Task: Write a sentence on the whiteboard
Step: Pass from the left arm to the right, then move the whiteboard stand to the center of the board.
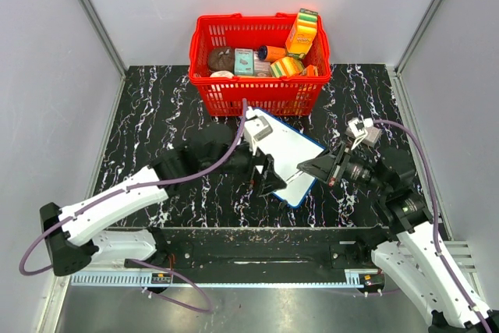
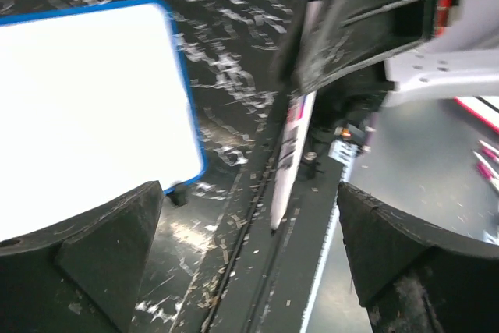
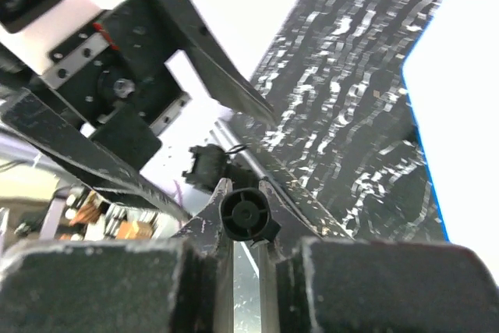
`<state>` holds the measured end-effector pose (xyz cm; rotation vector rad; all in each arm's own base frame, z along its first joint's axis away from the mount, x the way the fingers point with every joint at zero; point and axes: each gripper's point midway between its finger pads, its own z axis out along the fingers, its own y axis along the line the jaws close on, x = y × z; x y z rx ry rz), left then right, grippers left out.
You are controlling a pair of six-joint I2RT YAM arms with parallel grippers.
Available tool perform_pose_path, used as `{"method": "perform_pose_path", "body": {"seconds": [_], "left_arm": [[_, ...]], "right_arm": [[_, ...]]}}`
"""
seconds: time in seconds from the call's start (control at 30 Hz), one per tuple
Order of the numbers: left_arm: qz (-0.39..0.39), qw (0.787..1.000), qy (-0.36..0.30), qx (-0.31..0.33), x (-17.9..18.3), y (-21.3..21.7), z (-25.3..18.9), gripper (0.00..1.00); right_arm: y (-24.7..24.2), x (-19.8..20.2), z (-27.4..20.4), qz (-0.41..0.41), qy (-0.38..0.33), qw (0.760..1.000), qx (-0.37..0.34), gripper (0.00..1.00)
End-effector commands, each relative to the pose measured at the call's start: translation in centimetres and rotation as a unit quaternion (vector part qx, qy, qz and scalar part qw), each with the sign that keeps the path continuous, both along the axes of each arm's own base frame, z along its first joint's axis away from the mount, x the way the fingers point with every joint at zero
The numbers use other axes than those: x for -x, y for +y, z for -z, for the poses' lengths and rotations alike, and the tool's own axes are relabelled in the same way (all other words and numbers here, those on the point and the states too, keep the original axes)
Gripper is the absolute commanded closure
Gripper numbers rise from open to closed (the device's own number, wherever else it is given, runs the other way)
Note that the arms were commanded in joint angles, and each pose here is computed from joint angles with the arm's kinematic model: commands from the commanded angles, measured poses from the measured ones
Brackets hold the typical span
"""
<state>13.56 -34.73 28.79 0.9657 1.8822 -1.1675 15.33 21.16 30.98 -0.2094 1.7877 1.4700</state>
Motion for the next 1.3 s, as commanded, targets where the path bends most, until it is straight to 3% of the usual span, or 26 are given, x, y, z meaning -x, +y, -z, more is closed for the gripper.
{"method": "perform_pose_path", "body": {"seconds": [0.0, 0.17, 0.47, 0.67, 1.27], "left_arm": [[-0.152, 0.988, -0.005, -0.030, -5.0, 3.8, 2.8, 0.03], [-0.194, 0.979, 0.057, -0.039, -6.8, 5.0, 7.9, 0.05], [-0.157, 0.965, 0.185, -0.097, -6.0, 0.4, 14.9, 0.13], [-0.151, 0.954, 0.226, -0.128, -5.1, -1.8, 17.9, 0.13], [-0.144, 0.932, 0.285, -0.171, -1.9, -6.0, 21.5, 0.12]], "right_arm": [[-2.4, -2.7, 3.4, 0.115, 0.041, 0.991, 0.059, 1.00], [-6.0, -3.9, 5.9, 0.223, 0.077, 0.964, 0.122, 1.00], [-11.3, -3.6, 3.9, 0.354, 0.036, 0.925, 0.132, 1.00], [-13.3, -2.7, 2.4, 0.391, 0.011, 0.912, 0.124, 1.00], [-16.9, -0.2, -1.3, 0.453, -0.039, 0.885, 0.097, 1.00]]}}
